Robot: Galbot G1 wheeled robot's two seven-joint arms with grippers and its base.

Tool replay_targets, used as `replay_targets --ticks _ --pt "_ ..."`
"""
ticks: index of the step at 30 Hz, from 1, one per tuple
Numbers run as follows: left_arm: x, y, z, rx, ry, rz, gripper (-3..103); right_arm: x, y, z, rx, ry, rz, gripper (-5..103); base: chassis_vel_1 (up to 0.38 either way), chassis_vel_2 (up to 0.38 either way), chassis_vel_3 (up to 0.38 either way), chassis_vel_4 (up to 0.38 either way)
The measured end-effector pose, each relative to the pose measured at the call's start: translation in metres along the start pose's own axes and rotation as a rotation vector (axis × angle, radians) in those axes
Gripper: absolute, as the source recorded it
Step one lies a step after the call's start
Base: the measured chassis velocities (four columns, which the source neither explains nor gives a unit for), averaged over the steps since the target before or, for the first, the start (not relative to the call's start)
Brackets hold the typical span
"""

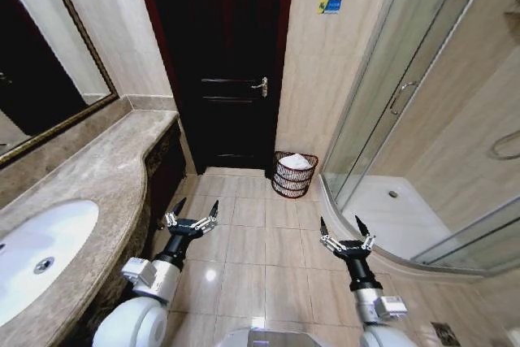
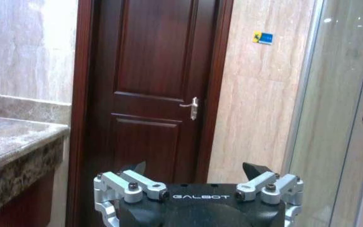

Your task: Discard the used towel into the hamper.

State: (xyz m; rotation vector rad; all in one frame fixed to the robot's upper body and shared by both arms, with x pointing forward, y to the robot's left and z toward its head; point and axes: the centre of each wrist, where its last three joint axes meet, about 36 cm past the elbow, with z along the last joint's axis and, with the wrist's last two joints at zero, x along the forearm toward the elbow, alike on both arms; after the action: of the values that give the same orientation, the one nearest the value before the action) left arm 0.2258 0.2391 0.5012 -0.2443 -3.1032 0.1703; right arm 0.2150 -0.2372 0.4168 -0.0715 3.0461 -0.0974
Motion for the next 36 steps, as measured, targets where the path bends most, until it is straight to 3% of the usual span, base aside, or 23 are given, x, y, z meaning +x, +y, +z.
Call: replay_targets --ticks 36 --pt "0.0 0.0 0.0 0.0 0.0 0.0 100 0.0 0.0 0.0 0.0 0.0 0.0 100 0.0 0.0 0.0 0.0"
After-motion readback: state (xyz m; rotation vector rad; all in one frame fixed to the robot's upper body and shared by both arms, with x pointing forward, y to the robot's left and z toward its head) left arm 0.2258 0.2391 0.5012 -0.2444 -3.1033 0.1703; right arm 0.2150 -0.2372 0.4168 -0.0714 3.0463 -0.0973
